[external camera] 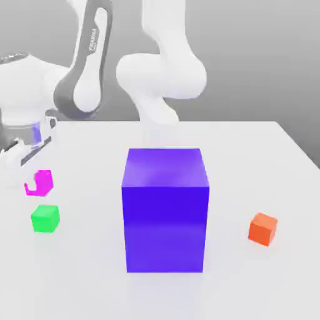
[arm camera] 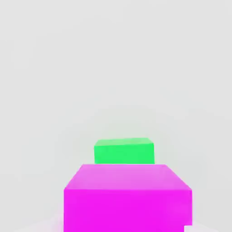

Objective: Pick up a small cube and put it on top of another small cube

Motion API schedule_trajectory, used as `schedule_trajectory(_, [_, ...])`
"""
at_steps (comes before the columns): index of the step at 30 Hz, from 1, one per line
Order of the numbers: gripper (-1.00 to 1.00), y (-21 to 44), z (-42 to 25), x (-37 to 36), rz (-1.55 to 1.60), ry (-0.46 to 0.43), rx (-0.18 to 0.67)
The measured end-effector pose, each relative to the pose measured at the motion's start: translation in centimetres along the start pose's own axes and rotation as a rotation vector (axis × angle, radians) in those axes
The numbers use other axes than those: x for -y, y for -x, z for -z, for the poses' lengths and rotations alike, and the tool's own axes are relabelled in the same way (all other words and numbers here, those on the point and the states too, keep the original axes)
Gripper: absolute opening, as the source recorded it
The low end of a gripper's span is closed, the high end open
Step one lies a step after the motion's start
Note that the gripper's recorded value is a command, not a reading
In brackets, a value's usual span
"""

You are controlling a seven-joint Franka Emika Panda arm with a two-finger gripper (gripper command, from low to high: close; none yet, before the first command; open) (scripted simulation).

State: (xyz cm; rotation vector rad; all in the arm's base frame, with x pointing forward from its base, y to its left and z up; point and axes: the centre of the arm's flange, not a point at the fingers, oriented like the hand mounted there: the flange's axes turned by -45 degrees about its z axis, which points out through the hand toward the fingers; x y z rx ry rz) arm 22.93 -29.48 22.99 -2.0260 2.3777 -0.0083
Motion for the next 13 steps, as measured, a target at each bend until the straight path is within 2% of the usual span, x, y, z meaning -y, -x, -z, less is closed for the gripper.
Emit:
schedule_trajectory(11, [-1.00,0.0,-4.8,-0.6,-0.005,0.010,-0.009])
schedule_trajectory(12, [1.00,0.0,-5.2,-0.7,-0.007,0.013,-0.010])
schedule_trajectory(13, [1.00,0.0,-5.2,-0.7,-0.008,0.013,-0.010])
